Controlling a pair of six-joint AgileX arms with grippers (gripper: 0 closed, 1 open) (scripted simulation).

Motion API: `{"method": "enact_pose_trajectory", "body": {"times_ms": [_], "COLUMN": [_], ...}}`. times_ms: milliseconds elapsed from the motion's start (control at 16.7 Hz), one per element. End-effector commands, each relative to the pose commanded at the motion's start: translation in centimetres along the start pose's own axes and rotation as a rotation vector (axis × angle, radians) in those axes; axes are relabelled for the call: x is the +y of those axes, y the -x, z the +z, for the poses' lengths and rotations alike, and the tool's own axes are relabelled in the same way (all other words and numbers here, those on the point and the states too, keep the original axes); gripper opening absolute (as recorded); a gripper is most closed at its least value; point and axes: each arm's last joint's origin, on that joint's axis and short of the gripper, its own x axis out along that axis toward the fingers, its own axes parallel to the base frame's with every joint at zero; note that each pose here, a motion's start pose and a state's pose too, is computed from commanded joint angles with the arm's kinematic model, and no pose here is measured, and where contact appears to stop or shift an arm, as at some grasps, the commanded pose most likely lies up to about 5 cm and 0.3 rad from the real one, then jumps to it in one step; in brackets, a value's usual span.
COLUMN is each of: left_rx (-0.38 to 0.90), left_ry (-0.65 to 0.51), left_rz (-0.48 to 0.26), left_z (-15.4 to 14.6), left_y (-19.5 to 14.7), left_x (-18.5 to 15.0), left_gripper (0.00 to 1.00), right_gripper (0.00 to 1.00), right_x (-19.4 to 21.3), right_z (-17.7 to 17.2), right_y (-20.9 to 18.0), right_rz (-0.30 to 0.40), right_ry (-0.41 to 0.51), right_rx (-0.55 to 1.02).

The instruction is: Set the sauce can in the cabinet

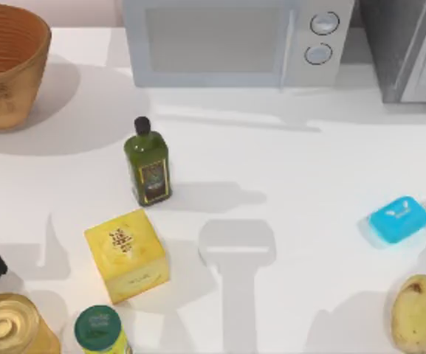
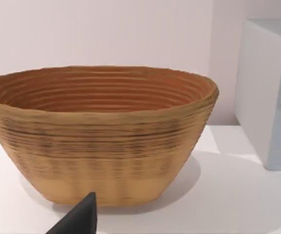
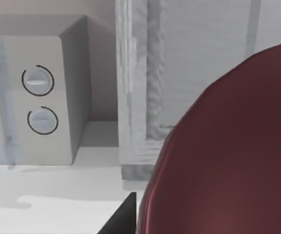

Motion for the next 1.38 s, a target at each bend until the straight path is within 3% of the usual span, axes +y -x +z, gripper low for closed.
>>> {"method": "enact_pose_trajectory", "body": {"times_ms": [360,600,960,1380], "left_rx": [0.0,0.0,0.0,0.0], "left_ry": [0.0,0.0,0.0,0.0], "left_rz": [0.0,0.0,0.0,0.0], "left_z": [0.0,0.0,0.0,0.0], "left_y": [0.0,0.0,0.0,0.0], "left_x": [0.0,0.0,0.0,0.0], "left_gripper": [1.0,1.0,1.0,1.0], "right_gripper": [0.0,0.0,0.0,0.0], "right_x": [0.1,0.3,0.9,2.7], "right_z": [0.2,3.8,16.3,31.1], "right_y": [0.0,-0.2,-2.4,-8.7], "right_rz": [0.007,0.009,-0.004,-0.011], "right_ry": [-0.001,-0.005,-0.002,0.007], "right_rx": [0.009,0.034,0.052,0.027]}}
